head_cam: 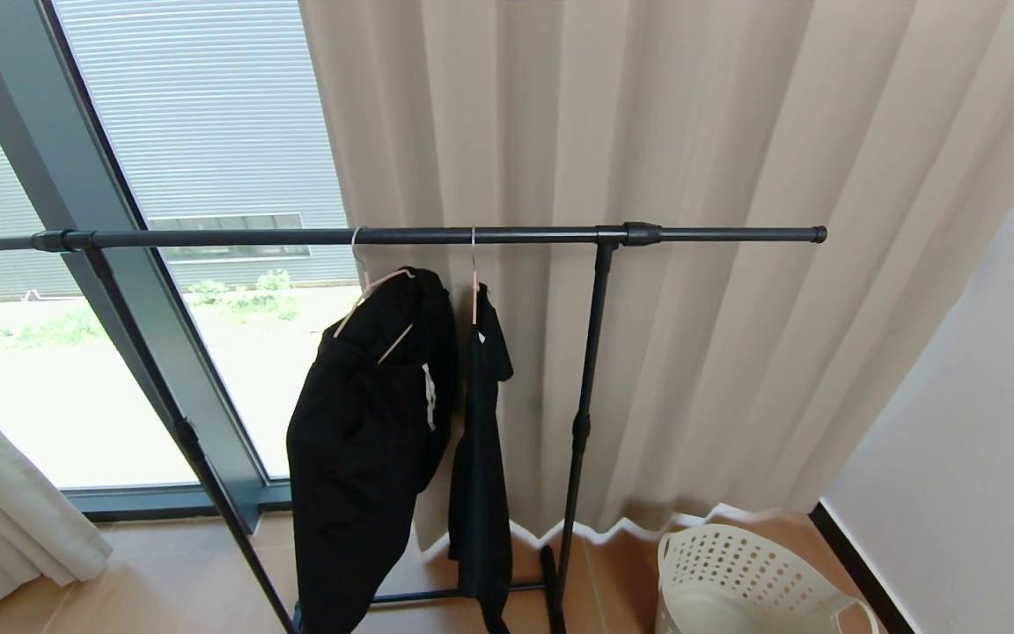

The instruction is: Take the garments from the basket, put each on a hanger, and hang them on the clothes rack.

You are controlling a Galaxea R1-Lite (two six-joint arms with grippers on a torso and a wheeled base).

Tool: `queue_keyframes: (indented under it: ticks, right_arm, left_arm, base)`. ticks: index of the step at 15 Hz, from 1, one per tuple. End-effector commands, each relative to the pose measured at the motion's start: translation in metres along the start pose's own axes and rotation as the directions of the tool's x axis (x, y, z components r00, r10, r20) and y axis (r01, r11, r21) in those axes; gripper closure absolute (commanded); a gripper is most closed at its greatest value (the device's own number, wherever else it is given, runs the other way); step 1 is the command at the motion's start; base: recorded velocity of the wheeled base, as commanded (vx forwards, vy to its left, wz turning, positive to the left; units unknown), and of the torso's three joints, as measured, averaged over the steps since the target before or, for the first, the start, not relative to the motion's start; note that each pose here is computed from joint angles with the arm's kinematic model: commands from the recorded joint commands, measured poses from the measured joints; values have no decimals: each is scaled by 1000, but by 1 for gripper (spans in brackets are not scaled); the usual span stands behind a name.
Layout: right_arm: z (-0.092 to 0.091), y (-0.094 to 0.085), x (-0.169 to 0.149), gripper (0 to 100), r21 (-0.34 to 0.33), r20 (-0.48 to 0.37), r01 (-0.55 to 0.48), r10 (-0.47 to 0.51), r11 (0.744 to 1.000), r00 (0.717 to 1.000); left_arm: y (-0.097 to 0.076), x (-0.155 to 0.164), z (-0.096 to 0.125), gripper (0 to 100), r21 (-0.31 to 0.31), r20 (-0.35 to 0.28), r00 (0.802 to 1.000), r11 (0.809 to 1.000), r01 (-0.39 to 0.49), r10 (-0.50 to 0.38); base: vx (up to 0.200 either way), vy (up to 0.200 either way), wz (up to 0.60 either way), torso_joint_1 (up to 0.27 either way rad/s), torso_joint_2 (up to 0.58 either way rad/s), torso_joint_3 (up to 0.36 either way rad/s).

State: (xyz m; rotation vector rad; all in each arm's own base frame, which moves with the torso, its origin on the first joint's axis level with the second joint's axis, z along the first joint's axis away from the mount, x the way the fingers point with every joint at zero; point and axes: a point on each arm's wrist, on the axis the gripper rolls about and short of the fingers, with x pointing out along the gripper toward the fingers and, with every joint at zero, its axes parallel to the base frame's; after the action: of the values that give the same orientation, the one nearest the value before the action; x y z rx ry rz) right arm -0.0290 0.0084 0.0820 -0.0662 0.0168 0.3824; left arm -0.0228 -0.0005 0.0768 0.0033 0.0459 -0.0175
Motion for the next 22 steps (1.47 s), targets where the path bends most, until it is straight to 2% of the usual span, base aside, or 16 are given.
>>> queue_keyframes:
  ticks: [1,2,3,4,6,8,9,11,13,22]
  right_arm:
    - [0,0,0,0,5,1,-10,10,1000,1000]
    - [0,0,0,0,6,-1,-2,2,1000,1000]
    - [0,-2,0,0,3,-6,107,-107,994,994]
    - [0,-5,0,0,0,-12,214,-214,977,977]
    - [0,-7,0,0,0,-13,294,-294,956,956]
    - [-6,-11,2,0,-8,11,439,-438,899,899]
    - [0,-11,2,0,-15,68,440,-438,898,896]
    - [0,-11,2,0,-11,66,425,-423,905,904]
    - [-1,-10,3,0,-11,64,371,-369,929,927]
    - [-1,-9,3,0,9,62,351,-351,936,934]
  left_arm:
    - [0,-1,0,0,0,9,1000,1000,2,-2]
    - [0,-1,0,0,3,9,1000,1000,4,-4]
    - [0,-1,-1,0,3,9,1000,1000,1,-1]
    - [0,-1,-1,0,1,9,1000,1000,1,-1]
    - [0,-1,-1,0,3,9,1000,1000,1,-1]
    - [0,-1,-1,0,3,9,1000,1000,1,-1]
    - [0,-1,-1,0,3,8,1000,1000,2,-2]
    - [0,-1,-1,0,1,9,1000,1000,1,-1]
    - [0,-1,-1,0,3,9,1000,1000,1,-1]
    - [0,-1,-1,0,3,9,1000,1000,1,-1]
  base:
    - [0,0,0,0,0,0]
    - [0,0,0,0,0,0]
    - [0,0,0,0,0,0]
    - [0,0,0,0,0,0]
    - [0,0,0,0,0,0]
    - [0,0,0,0,0,0]
    - [0,0,0,0,0,0]
    - [0,0,0,0,0,0]
    - [0,0,0,0,0,0]
    - [0,0,0,0,0,0]
